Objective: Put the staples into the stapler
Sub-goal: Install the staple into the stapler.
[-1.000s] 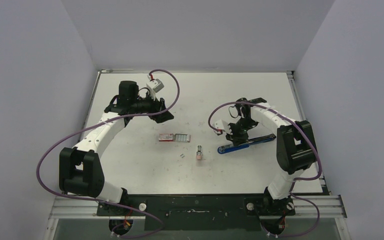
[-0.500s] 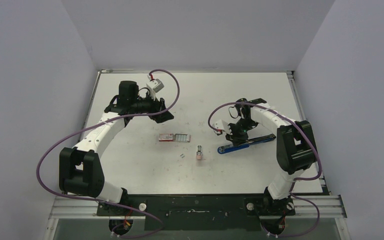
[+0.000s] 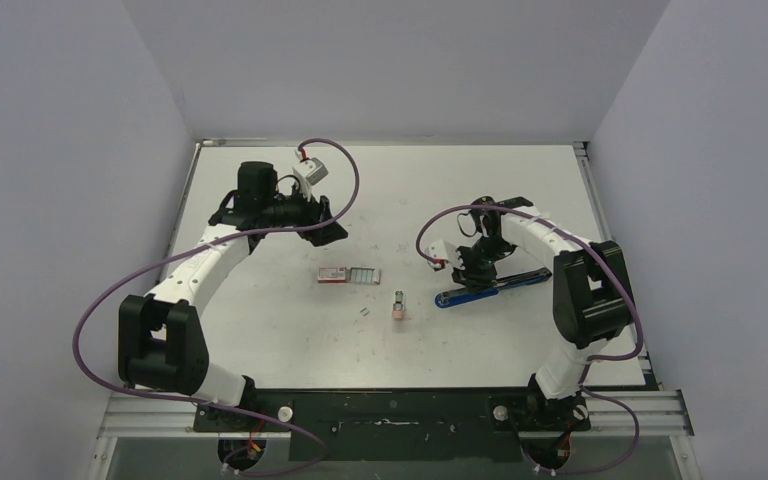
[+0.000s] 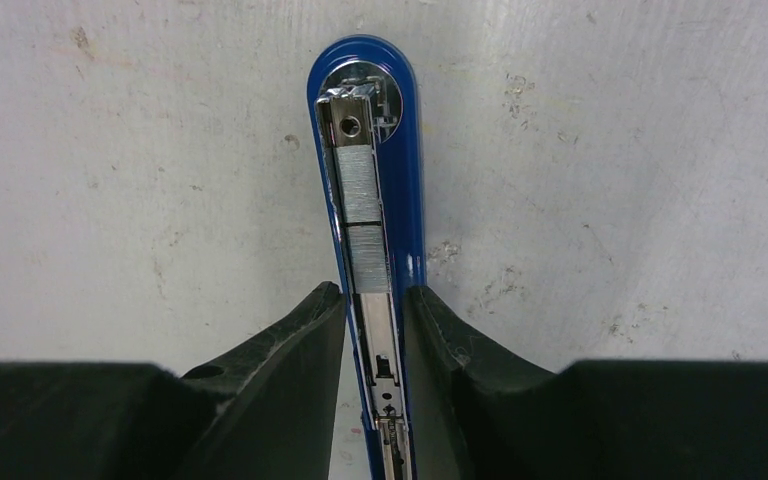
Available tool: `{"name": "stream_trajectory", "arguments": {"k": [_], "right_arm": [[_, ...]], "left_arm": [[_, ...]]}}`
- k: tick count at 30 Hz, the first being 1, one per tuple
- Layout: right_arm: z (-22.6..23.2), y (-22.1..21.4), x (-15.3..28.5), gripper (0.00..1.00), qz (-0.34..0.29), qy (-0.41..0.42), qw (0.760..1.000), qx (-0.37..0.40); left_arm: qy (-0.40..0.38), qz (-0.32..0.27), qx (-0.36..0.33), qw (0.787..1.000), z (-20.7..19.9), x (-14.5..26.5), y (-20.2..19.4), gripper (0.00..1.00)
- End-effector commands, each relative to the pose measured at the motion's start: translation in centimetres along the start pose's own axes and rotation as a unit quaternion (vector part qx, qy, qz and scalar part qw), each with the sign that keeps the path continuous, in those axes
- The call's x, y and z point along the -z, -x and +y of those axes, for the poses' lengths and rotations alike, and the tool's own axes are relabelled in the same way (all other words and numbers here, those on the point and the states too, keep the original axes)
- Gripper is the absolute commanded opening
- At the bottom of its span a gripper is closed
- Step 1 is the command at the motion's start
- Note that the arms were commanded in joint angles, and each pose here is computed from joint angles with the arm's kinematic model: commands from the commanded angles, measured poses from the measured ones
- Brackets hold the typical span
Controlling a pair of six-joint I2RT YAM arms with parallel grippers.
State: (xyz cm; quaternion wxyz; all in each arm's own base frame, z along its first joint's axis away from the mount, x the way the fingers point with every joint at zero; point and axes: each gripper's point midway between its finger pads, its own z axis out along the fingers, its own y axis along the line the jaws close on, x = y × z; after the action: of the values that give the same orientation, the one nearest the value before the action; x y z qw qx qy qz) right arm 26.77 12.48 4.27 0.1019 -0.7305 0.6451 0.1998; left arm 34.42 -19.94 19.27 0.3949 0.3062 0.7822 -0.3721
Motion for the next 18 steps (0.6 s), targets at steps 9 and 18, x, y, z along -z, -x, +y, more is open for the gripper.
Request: {"name": "stream_trajectory", "arguments": {"k": [9, 18], "right_arm": [[-0.3, -0.5, 1.0, 0.31, 0.007, -0.017, 1.0, -0.005], [-1.1, 0.0, 4.6, 0.34, -0.055, -0.051, 0.996, -0.049]], "left_arm": [[-0.007, -0.017, -0.022, 1.0, 0.1, 0.0, 1.2, 0.64], [-0.004, -0.014, -0.05, 0.999, 0.4, -0.2, 1.0, 0.65]]}}
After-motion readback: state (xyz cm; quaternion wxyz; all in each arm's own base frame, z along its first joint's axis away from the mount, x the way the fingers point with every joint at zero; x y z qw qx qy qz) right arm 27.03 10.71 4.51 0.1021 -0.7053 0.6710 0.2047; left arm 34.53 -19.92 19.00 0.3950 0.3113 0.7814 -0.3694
